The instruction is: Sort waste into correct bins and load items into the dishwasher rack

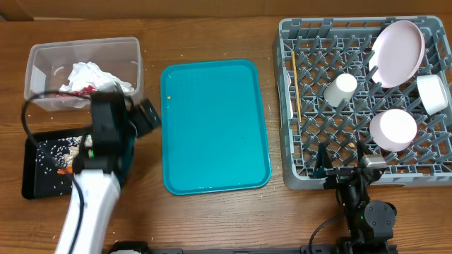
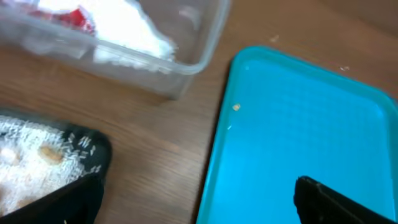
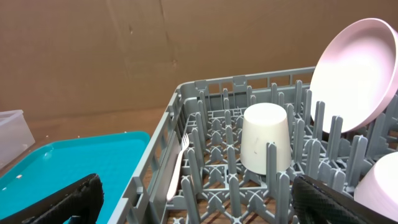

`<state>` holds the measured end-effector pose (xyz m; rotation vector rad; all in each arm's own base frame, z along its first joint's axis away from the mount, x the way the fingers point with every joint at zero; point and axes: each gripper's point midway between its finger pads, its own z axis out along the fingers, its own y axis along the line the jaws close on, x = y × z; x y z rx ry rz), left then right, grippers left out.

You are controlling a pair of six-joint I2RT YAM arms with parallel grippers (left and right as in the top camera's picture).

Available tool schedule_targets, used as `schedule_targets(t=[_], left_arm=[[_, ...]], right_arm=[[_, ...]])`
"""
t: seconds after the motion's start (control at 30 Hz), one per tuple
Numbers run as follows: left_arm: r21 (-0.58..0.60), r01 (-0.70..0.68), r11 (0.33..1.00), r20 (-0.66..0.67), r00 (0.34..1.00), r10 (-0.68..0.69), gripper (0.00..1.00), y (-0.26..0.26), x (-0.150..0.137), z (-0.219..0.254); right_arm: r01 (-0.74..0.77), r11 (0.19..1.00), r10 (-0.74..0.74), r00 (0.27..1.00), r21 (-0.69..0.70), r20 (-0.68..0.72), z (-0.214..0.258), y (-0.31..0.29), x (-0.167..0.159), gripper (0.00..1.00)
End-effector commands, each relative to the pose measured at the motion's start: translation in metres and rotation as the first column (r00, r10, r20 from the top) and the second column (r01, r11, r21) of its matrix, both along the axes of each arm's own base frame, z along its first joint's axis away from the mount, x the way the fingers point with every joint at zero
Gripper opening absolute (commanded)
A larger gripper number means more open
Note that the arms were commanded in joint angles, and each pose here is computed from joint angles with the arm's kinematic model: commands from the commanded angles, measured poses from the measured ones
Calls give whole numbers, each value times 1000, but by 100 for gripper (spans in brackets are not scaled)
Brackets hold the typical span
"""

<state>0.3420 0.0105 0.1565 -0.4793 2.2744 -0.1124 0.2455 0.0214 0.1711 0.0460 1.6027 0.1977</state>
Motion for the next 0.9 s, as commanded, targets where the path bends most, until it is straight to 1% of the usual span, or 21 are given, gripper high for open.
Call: schedule_targets(t=[0.0, 0.07, 0.13, 0.33, 0.63, 0.77, 0.87], left_arm=[[103, 194, 976, 78, 976, -203, 100, -17, -27, -13], [146, 271, 951, 135, 947, -291, 100, -26, -41, -19], [182, 305, 935, 159, 929, -334, 100, -29, -51, -28], [216, 287, 933, 242, 910, -336, 100, -28, -65, -48], [269, 233, 934, 414, 848, -331, 100, -27, -78, -44], [317, 235, 919, 406, 842, -355, 100, -24, -85, -45], [334, 235, 913, 376, 855, -358, 100, -20, -92, -51]], right_arm=[[0, 1000, 0, 1000, -3, 5, -2, 0, 0, 100], [0, 1000, 0, 1000, -3, 6, -1, 0, 0, 100], [0, 1000, 0, 1000, -3, 6, -1, 0, 0, 100], [0, 1000, 0, 1000, -3, 5, -2, 0, 0, 100], [0, 1000, 0, 1000, -3, 6, -1, 0, 0, 100], [0, 1000, 0, 1000, -3, 5, -2, 0, 0, 100], [0, 1000, 0, 1000, -3, 5, -2, 0, 0, 100]])
